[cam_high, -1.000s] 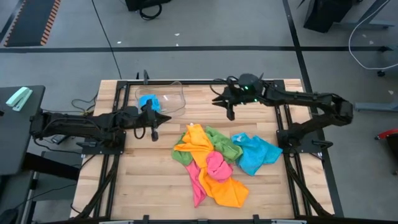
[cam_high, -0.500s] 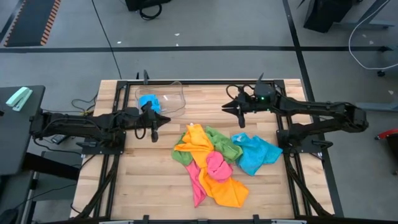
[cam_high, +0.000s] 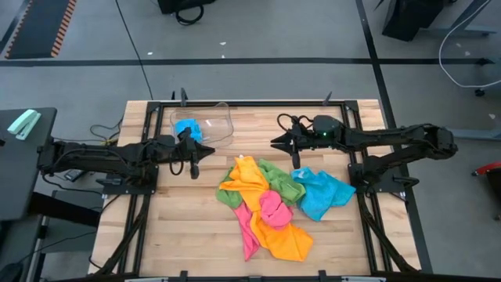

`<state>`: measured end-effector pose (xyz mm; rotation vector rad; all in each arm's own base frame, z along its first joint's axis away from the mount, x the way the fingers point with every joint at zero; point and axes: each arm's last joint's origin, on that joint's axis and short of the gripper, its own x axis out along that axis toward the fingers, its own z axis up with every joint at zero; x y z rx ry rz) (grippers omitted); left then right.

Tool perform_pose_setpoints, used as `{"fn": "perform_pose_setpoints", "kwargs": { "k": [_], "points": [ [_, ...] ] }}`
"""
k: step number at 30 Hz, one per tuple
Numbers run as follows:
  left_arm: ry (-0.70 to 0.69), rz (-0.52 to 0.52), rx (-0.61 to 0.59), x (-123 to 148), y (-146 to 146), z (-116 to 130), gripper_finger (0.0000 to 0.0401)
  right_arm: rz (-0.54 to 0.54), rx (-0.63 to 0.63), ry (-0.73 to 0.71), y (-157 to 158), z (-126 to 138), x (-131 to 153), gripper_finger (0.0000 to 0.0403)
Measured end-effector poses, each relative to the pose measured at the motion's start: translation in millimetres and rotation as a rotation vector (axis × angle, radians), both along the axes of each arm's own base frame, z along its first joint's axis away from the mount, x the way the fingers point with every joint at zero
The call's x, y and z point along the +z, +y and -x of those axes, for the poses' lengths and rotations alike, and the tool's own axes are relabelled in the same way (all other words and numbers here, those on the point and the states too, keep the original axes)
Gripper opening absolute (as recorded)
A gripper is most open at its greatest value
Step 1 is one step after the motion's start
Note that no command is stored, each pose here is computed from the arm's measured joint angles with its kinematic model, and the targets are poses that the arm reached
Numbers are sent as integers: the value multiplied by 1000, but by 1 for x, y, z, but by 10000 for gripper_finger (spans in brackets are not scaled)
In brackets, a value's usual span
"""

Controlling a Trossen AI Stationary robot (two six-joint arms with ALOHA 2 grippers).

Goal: Fold microfiber towels
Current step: Fold the top orange microfiber towel

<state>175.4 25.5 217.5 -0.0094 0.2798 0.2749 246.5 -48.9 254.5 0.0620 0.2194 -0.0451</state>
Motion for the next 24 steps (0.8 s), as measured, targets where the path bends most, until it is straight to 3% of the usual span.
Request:
{"fn": "perform_pose_setpoints", "kwargs": {
  "k": [24],
  "points": [
    [-1,0,0,0,0,0,38,31,16,5,33,-5,-1,74]
  ]
}}
